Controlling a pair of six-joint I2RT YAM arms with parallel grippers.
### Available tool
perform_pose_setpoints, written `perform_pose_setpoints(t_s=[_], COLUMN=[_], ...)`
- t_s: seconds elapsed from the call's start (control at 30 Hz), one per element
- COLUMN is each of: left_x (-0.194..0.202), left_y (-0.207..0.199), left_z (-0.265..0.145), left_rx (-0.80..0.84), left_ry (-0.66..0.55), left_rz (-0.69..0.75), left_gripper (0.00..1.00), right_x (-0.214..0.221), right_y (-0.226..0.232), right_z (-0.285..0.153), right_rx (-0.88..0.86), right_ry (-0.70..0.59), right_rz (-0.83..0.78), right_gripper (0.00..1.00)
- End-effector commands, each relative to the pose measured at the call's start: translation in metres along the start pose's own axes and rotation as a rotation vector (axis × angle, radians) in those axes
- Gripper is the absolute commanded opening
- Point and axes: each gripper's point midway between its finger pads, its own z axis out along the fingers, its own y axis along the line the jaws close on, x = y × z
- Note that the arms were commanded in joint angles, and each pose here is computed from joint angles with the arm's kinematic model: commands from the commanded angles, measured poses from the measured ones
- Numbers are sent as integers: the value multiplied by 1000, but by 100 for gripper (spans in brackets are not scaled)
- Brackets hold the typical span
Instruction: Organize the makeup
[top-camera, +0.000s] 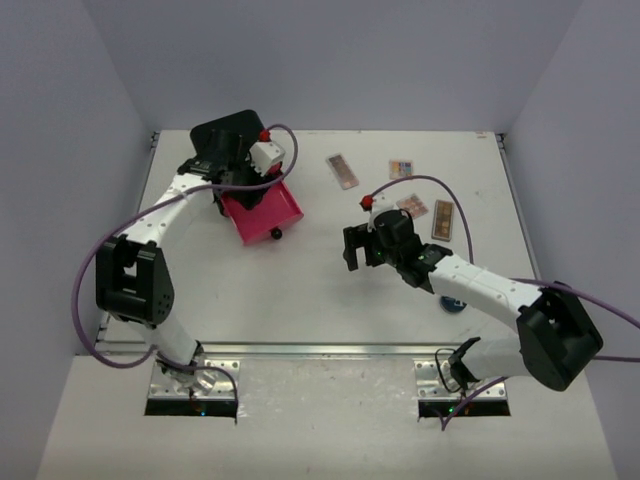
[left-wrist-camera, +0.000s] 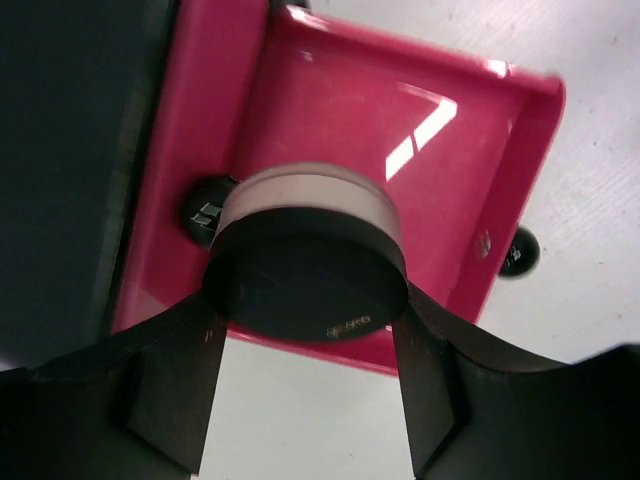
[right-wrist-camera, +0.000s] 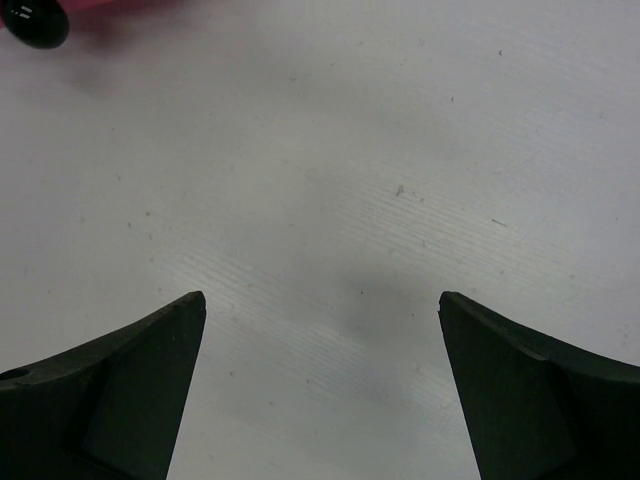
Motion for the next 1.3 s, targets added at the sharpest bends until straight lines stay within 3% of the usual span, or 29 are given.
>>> perform_pose_setpoints(t_s=[0.0,0.37,0.6,0.83,1.13,1.27], left_x=[-18,-15,-5,2,1,-3], left_y=[10,-2,-8,-13,-20,-19], left_z=[19,42,57,60,67,66], left_rx=[-99,-128,-149,-138,-121,-126], left_ry=[-7,25,88,107,112,105], left_rz=[-5,62,124,143,142,141], left_gripper=[0,1,9,25,59,67], right_x=[-27,-21,-21,-20,-22,-23], right_y=[-9,-15,-11,-12,-15,-19], right_z=[-10,-10,-6,-6,-11,-13], right_rx=[42,58,41,42,48,60], right_ry=[-89,-76,-65,-64,-78,-86], right_rz=[4,5,9,9,8,12], right_gripper=[99,99,99,99,99,99])
